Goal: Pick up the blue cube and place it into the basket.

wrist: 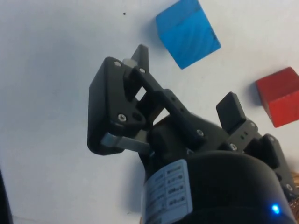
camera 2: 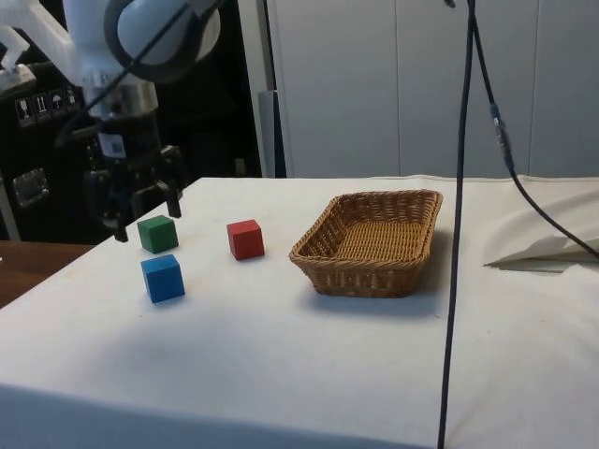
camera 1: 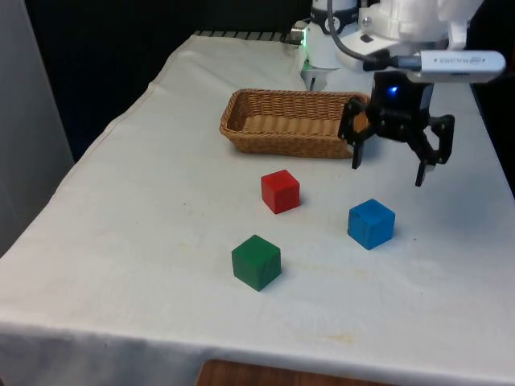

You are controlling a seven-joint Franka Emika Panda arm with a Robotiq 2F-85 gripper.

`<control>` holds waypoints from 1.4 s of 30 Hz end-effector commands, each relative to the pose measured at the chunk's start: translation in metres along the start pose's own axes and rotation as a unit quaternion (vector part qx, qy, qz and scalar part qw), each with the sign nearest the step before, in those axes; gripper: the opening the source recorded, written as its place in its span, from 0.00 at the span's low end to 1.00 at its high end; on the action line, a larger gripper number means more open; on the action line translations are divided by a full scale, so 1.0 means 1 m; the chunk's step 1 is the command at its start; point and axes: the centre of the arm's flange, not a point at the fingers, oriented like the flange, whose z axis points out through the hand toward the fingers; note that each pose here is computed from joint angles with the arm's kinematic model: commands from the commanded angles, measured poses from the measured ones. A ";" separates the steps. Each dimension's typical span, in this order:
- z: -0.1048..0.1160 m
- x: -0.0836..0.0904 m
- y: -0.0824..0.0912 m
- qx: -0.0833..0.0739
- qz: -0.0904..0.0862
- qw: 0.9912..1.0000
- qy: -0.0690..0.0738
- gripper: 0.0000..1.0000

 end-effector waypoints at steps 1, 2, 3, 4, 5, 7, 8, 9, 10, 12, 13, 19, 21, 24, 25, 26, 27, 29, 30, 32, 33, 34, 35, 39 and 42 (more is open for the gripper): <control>0.005 0.000 0.000 -0.002 0.007 1.000 0.006 1.00; 0.008 0.000 0.000 -0.004 0.010 1.000 0.006 1.00; 0.012 -0.001 0.000 -0.008 0.015 1.000 0.007 1.00; 0.014 -0.001 0.000 -0.010 0.018 1.000 0.007 1.00; 0.017 -0.002 0.000 -0.011 0.021 1.000 0.008 1.00; 0.020 -0.002 0.000 -0.014 0.024 1.000 0.009 1.00; 0.022 -0.002 0.000 -0.016 0.026 0.999 0.009 1.00; 0.024 -0.002 0.000 -0.018 0.029 0.999 0.010 1.00; 0.027 -0.002 0.001 -0.020 0.032 0.999 0.011 1.00; 0.033 -0.002 0.001 -0.026 0.041 0.999 0.015 1.00; 0.034 -0.002 0.001 -0.027 0.044 0.999 0.017 1.00; 0.045 -0.003 0.001 -0.037 0.061 0.997 0.024 1.00; 0.050 -0.003 0.001 -0.038 0.068 0.997 0.027 1.00; 0.055 -0.003 0.001 -0.040 0.074 0.996 0.030 1.00; 0.057 -0.003 0.000 -0.040 0.077 0.996 0.031 1.00; 0.058 -0.003 0.000 -0.040 0.080 0.995 0.032 1.00; 0.062 -0.003 0.000 -0.040 0.087 0.995 0.034 1.00; 0.065 -0.003 -0.001 -0.039 0.094 0.994 0.035 1.00; 0.064 -0.005 0.000 -0.041 0.088 0.995 0.031 1.00; 0.069 -0.003 -0.002 -0.038 0.099 0.994 0.036 1.00; 0.071 -0.003 -0.002 -0.038 0.105 0.993 0.038 1.00; 0.072 -0.003 -0.003 -0.037 0.108 0.993 0.040 1.00; 0.074 -0.002 -0.003 -0.037 0.111 0.992 0.041 1.00; 0.080 -0.003 -0.003 -0.036 0.121 0.991 0.046 1.00; 0.083 -0.003 -0.005 -0.036 0.125 0.990 0.049 1.00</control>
